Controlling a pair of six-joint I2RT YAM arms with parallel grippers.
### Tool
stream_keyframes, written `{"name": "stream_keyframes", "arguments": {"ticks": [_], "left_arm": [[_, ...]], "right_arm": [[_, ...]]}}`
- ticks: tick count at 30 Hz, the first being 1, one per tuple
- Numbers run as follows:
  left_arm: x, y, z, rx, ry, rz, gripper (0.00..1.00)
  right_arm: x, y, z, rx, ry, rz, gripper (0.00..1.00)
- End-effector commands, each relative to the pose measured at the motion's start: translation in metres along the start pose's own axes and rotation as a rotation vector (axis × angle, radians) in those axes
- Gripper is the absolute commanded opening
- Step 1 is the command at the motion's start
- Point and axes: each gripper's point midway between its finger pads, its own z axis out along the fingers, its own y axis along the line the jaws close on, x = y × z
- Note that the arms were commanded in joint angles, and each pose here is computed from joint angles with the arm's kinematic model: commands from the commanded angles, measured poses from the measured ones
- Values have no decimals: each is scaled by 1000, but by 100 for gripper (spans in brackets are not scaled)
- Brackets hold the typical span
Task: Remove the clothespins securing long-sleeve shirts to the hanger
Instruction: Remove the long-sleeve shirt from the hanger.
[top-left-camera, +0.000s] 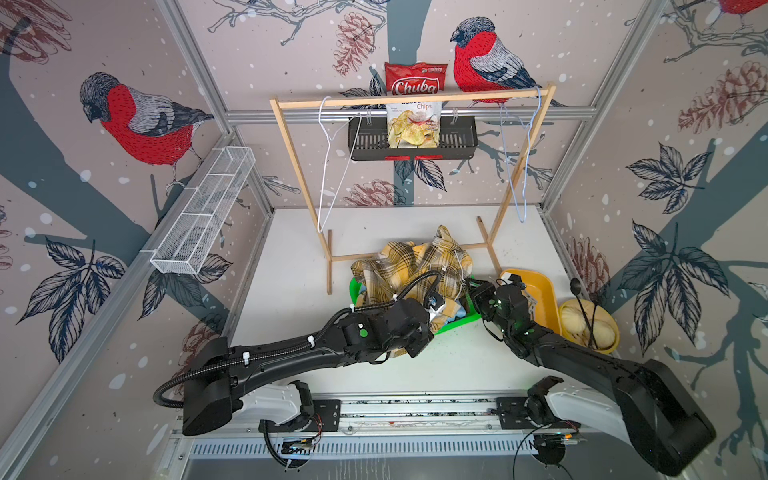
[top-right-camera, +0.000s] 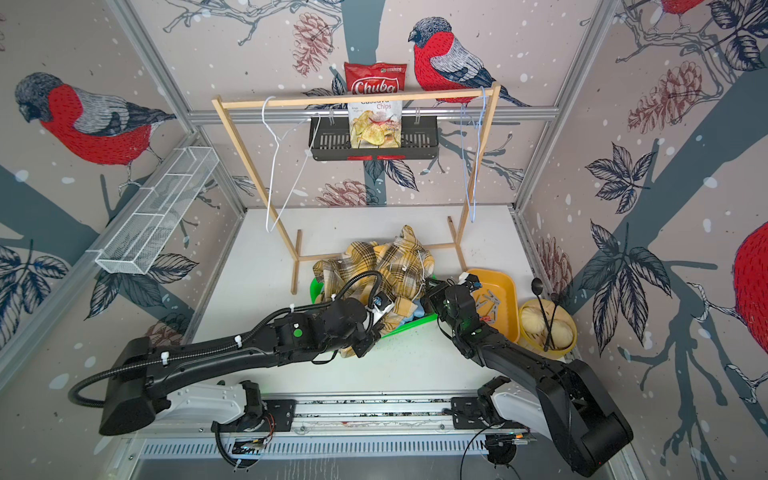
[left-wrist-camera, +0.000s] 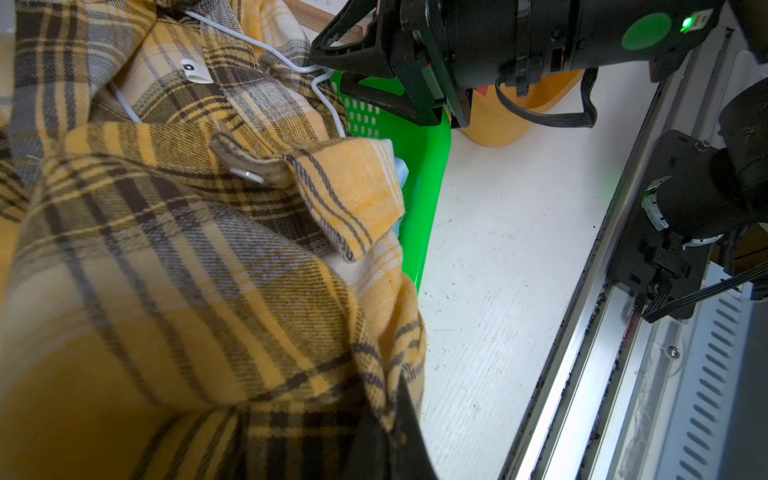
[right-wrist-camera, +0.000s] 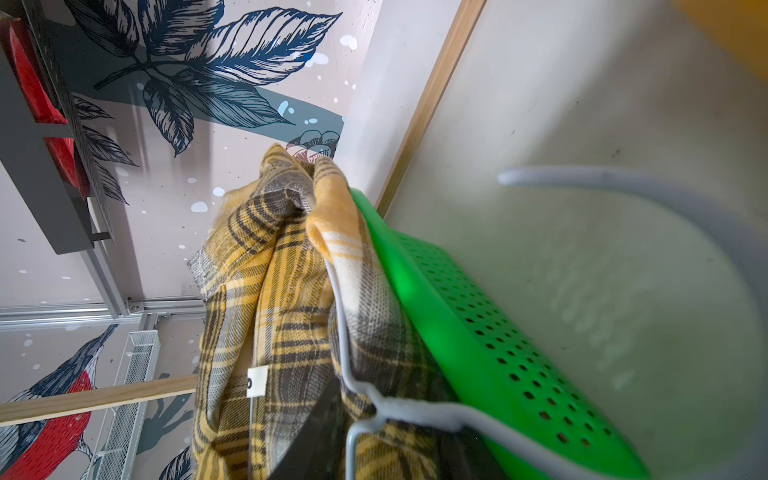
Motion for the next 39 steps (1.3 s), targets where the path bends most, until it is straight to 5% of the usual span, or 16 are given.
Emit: {"name": "stream_keyframes", "arguments": {"ticks": [1,13,23,28,35,39], "left_arm": [[-1,-3,0,10,-10,-20,0],[9,-22,9,91,25,-19,0],[3,-23,6,104,-7,-28,0],[-6,-23,0,102,-34,-13,0],[-32,-37,-26,120,-127,104,47],[-47,-34,-45,92,-176,153,63]], "right_arm": [[-14,8,-1,-32,-63,-12,38],[-25,52,3,-215,-79,-55,32],[-34,88,2,-273,-74,-106,2],[-38,97,-1,-217,-88,-132,0],[-39,109,6,-74,-102,-182,0],[-36,117,11,-16,-94,-198,0]]}}
